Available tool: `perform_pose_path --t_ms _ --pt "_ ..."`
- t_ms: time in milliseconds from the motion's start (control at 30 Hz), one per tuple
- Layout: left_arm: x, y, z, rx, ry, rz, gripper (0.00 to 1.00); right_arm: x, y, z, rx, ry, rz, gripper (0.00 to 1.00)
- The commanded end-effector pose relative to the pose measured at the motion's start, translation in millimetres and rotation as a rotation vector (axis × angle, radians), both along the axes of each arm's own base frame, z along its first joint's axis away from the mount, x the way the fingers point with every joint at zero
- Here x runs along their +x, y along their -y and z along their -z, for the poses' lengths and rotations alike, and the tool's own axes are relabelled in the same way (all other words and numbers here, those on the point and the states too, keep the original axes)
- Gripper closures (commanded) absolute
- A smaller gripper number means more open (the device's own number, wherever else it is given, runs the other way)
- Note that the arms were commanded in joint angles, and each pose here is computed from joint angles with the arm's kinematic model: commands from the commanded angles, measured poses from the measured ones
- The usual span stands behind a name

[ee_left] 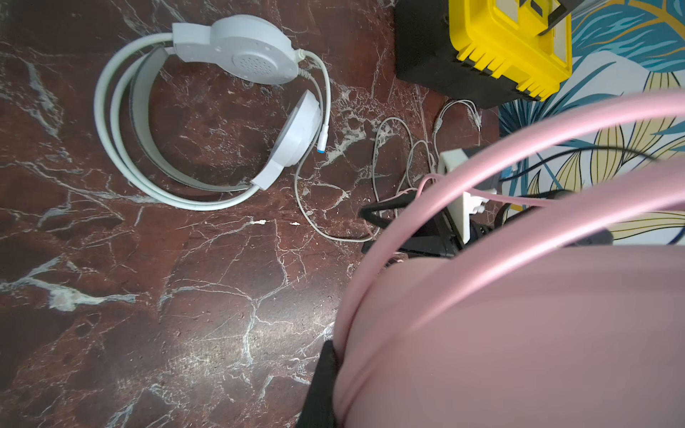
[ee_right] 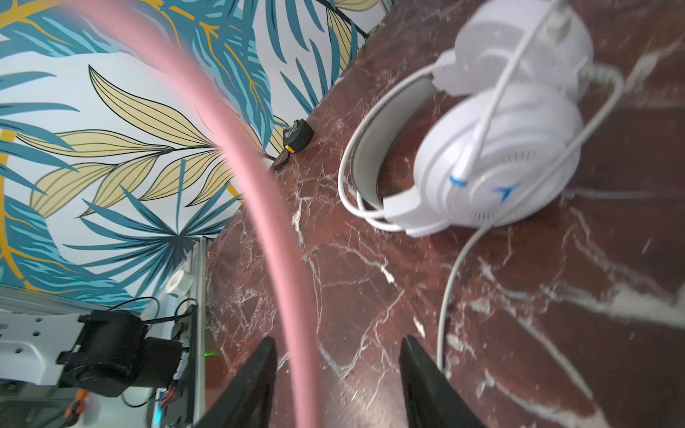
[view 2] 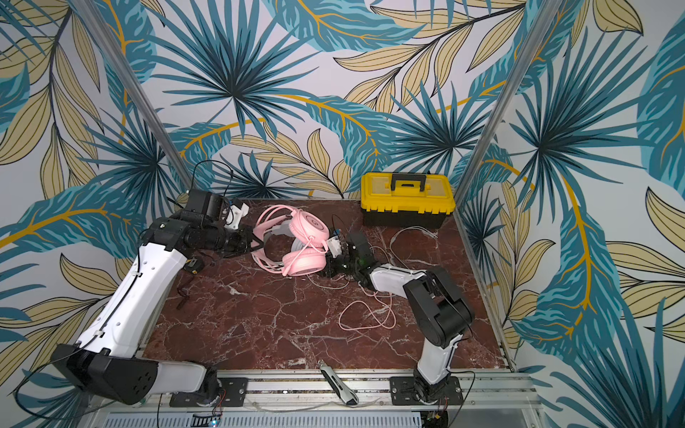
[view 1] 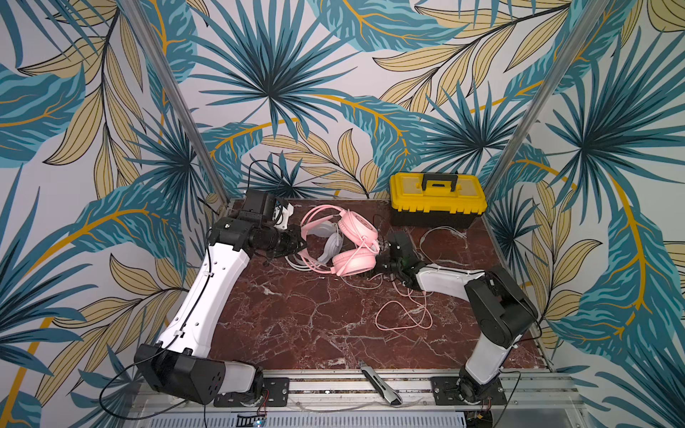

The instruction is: Wrap the headphones

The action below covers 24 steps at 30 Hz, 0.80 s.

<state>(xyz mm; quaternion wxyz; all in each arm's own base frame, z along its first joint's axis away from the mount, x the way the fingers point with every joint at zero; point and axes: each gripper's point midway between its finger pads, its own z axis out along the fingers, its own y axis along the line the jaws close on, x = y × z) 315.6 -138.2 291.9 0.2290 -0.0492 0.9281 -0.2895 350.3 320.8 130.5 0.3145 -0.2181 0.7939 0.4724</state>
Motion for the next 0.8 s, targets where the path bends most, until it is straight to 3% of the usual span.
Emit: perform_pose_path --t_ms 0,200,533,767 --pt "17.2 1.8 -29.4 -0.067 0.086 -0.043 1.00 -14.8 3.2 -7.6 0.040 -0.007 -0.009 0.54" --pt "34.0 3.4 -30.5 -0.107 0.098 -0.098 1.00 -20.3 3.6 3.2 0.060 -0.055 -0.007 0.69" --pt "62.4 -4.7 -26.7 -0.145 0.130 -0.234 1.00 -37.6 16.8 11.7 0.058 -0.093 0.028 0.71" --pt "75.2 -9.2 -15.9 -0.160 0.122 -0.309 1.00 -49.0 21.8 4.9 0.045 -0.096 0.025 0.95"
